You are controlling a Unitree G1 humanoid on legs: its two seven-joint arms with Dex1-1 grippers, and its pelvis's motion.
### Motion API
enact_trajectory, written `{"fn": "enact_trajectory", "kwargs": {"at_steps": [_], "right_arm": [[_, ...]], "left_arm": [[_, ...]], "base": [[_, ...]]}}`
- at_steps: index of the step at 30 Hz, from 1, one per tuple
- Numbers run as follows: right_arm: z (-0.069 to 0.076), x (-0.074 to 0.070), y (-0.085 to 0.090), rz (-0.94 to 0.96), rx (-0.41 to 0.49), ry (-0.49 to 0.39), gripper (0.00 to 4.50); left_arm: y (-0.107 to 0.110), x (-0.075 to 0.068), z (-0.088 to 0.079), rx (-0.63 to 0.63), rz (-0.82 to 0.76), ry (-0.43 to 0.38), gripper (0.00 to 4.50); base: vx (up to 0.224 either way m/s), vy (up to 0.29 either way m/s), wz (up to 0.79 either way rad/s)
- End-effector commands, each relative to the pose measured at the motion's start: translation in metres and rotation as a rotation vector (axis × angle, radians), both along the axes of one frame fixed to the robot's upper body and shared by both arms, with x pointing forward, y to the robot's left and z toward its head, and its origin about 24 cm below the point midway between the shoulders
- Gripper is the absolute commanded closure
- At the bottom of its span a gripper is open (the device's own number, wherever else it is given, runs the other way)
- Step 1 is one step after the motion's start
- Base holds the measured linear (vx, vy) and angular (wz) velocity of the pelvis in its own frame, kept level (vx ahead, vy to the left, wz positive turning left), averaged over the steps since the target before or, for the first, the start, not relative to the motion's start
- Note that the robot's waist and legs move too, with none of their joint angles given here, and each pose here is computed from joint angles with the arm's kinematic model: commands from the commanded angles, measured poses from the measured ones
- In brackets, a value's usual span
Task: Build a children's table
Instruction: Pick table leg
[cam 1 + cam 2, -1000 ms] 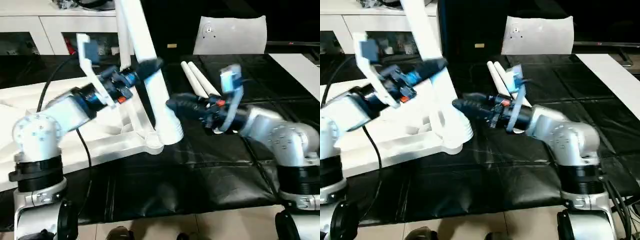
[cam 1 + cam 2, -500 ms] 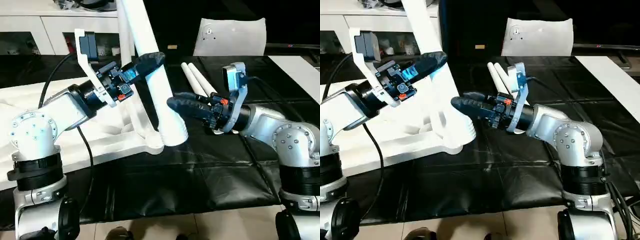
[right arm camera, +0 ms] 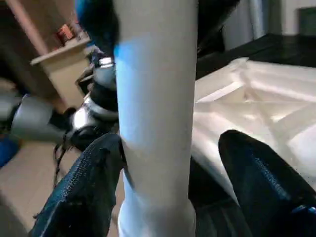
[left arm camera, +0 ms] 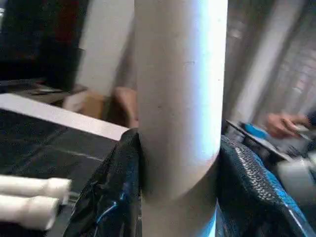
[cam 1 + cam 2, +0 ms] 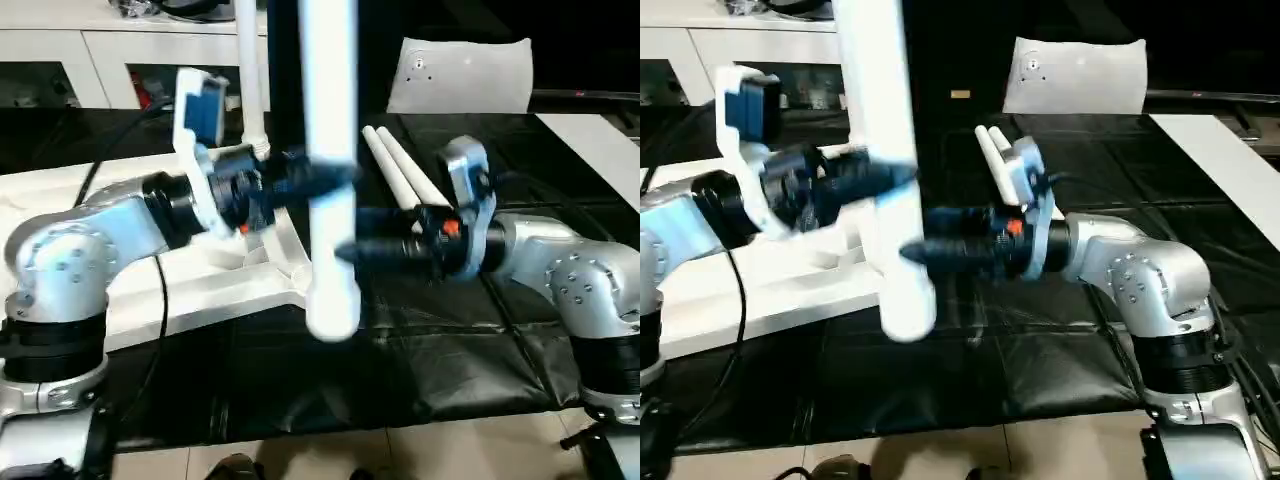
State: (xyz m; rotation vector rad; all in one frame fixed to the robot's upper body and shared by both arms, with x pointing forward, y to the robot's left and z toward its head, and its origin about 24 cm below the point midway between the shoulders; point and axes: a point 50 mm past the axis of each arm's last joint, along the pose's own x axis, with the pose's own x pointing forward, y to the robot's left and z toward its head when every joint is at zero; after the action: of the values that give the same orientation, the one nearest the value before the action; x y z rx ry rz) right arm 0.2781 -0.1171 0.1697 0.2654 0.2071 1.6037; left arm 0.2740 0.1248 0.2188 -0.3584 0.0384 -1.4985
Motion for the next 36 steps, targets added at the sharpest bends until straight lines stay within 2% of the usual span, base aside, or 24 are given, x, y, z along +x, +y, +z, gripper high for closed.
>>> {"fn": "enact_trajectory", "kwargs": {"at_steps": [1,5,11,23,30,36], "right_arm": [[-0.001,0.002,-0.002,-0.001,-0.023,-0.024,1.18],[-0.005,0.0,0.0,0.094,-0.045,-0.071,1.18],[-0.009,-0.005,0.004,0.19,-0.056,-0.085,1.18],[-0.015,-0.008,0.012,0.278,-0.075,-0.096,2.25],[-0.016,-0.009,0.017,0.284,-0.071,-0.106,2.35],[-0.01,-0.009,0.019,0.293,-0.017,-0.085,2.35]], "left_arm": [[-0.004,-0.003,0.005,-0.009,-0.076,-0.045,2.65],[-0.012,-0.003,0.006,-0.001,-0.189,-0.087,2.65],[-0.017,0.0,0.001,0.045,-0.241,-0.125,2.65],[-0.021,0.007,-0.001,0.041,-0.232,-0.153,2.65],[-0.021,0.009,0.0,0.041,-0.236,-0.165,2.65],[-0.022,0.009,-0.002,0.052,-0.234,-0.166,2.65]], "base": [[0.0,0.0,0.0],[0.0,0.0,0.0],[0.0,0.0,0.0],[0.0,0.0,0.0],[0.0,0.0,0.0],[0.0,0.0,0.0]]}}
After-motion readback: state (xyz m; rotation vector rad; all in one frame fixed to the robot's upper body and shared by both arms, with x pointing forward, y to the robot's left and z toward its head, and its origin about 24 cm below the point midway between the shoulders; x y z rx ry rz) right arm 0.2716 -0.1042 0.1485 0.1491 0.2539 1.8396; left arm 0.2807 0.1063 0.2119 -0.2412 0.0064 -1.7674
